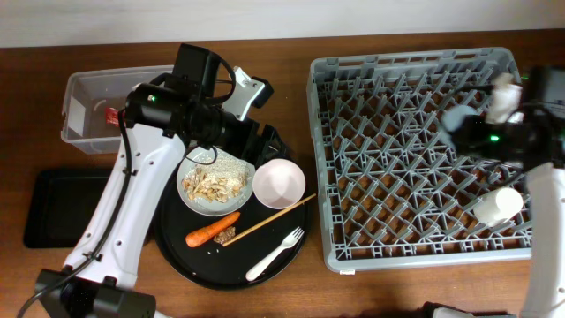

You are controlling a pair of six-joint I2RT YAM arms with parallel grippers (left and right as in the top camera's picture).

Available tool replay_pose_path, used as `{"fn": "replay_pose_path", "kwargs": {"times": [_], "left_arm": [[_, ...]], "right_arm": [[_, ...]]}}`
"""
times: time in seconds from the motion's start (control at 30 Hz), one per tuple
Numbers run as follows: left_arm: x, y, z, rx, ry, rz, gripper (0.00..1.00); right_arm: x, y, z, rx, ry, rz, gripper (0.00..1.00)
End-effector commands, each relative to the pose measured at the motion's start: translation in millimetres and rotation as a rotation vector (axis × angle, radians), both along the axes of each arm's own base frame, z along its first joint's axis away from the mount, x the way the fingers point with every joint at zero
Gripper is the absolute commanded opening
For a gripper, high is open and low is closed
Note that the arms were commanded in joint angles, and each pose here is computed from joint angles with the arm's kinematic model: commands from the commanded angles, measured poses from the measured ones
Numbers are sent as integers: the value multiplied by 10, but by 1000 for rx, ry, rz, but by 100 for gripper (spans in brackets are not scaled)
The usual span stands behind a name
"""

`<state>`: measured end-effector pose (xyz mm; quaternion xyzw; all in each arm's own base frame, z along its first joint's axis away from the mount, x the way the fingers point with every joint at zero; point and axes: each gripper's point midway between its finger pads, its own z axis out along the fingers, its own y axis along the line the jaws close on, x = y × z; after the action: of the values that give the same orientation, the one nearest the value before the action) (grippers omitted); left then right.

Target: Sort waste into correct bins and load items into the dishwasher rack

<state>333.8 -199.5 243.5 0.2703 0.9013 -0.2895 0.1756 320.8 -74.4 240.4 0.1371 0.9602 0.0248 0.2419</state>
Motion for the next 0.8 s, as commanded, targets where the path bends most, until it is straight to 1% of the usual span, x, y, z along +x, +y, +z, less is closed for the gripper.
{"fn": "replay_pose_path", "kwargs": {"times": [0.0, 0.13, 0.23, 0.37, 0.5, 0.73, 0.77], "left_arm": [[14, 10, 30, 11, -17, -1, 93], [13, 11, 29, 11, -17, -1, 93], [8, 12, 27, 11, -15, -1, 93], [-10, 17, 19, 14, -6, -1, 93], [-13, 18, 18, 15, -4, -1, 93], [-45, 28, 3, 20, 12, -1, 93], [-45, 28, 3, 20, 12, -1, 93]], "right_arm": [[-103, -518, -47, -15, 31, -193, 42], [-183, -932, -251, 13, 82, -323, 42], [-200, -1144, -453, 36, 128, -379, 43], [-162, -1328, -615, 55, 142, -436, 42], [-67, -1413, -592, 39, 98, -445, 43], [2, -1462, -748, 49, 120, -445, 44], [25, -1481, -785, 50, 122, -445, 50]]}}
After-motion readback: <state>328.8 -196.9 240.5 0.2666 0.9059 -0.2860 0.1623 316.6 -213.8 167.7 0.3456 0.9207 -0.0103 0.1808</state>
